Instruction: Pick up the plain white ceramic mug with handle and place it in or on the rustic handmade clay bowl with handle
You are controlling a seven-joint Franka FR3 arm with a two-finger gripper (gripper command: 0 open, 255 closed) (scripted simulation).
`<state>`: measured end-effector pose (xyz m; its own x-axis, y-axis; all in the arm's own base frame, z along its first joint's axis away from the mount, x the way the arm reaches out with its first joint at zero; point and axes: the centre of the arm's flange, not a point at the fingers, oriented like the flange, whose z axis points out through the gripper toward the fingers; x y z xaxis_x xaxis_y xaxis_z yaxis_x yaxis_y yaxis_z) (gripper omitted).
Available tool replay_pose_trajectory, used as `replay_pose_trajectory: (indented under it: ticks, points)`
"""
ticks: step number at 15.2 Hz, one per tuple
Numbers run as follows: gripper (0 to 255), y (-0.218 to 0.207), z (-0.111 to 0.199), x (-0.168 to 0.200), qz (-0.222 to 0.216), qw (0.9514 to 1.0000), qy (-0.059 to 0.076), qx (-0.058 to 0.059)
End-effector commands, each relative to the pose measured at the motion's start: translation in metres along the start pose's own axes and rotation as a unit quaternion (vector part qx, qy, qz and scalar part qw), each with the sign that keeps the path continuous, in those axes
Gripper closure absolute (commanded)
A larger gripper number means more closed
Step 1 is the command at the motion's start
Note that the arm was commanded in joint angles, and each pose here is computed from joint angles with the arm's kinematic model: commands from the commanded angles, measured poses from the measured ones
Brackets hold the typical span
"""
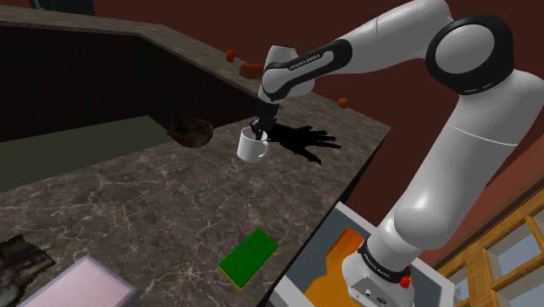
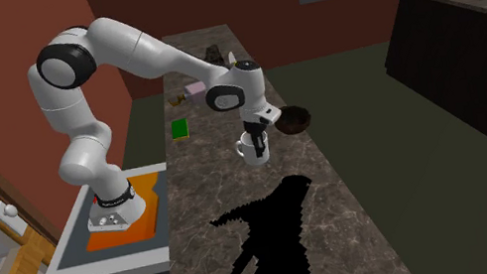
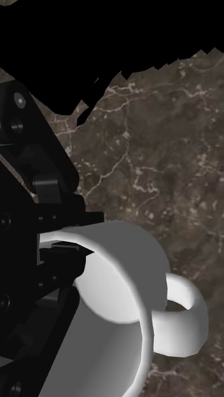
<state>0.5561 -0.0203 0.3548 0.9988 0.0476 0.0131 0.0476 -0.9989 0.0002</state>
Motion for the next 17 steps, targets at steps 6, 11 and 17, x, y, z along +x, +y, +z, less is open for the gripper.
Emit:
replay_pose_trajectory:
  ticks: [6,11,17]
  points:
    - [255,0.0,-0.036,0.002,0.0,1.0,0.0,0.0]
    - [255,0.0,-0.063,0.002,0.0,1.0,0.0,0.0]
    - [255,0.0,-0.094,0.002,0.0,1.0,0.0,0.0]
